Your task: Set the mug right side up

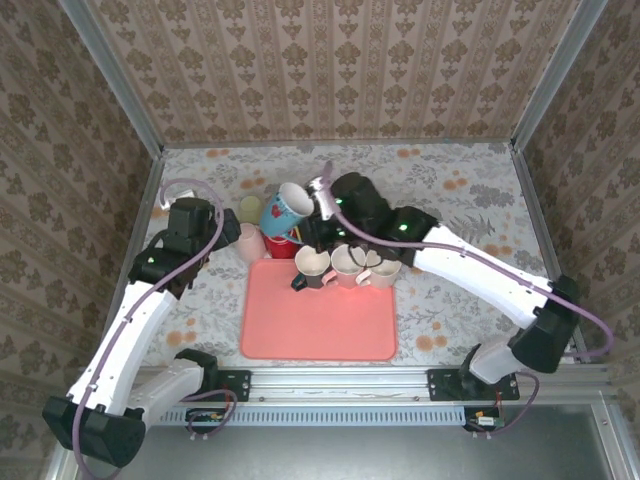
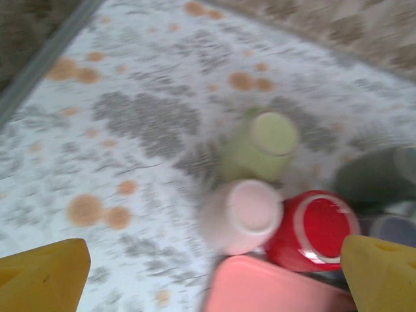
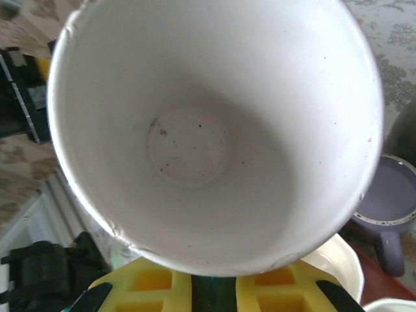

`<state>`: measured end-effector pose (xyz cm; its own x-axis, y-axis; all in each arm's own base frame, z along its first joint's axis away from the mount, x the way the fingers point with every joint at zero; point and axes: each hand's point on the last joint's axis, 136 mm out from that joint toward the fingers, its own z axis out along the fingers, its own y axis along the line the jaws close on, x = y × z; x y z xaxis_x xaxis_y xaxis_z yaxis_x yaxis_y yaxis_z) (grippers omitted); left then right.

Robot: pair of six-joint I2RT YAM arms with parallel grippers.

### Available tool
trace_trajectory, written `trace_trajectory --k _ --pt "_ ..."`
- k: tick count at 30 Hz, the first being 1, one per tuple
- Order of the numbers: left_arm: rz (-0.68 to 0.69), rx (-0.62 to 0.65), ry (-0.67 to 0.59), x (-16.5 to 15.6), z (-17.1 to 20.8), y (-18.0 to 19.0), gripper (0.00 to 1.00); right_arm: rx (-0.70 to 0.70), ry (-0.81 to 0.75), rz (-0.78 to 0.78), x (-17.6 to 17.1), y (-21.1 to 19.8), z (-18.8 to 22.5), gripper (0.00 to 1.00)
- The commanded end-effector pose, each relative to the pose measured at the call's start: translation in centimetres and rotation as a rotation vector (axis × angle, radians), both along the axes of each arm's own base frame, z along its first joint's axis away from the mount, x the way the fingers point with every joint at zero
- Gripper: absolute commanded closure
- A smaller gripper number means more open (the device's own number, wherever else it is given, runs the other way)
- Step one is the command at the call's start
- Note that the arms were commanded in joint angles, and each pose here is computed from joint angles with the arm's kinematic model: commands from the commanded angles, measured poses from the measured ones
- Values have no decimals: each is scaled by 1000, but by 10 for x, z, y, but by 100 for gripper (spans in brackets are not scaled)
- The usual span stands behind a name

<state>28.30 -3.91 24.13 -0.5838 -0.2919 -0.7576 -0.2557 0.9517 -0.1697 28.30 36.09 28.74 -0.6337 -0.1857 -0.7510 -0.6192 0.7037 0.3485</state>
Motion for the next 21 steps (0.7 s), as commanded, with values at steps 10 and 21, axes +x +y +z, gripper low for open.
trace_trajectory --k 10,21 --pt "171 137 7 -21 -1 41 0 -402 -38 -136 -11 41 -70 100" --pt "202 125 -19 -26 5 47 0 -521 -13 -75 -32 80 -130 100"
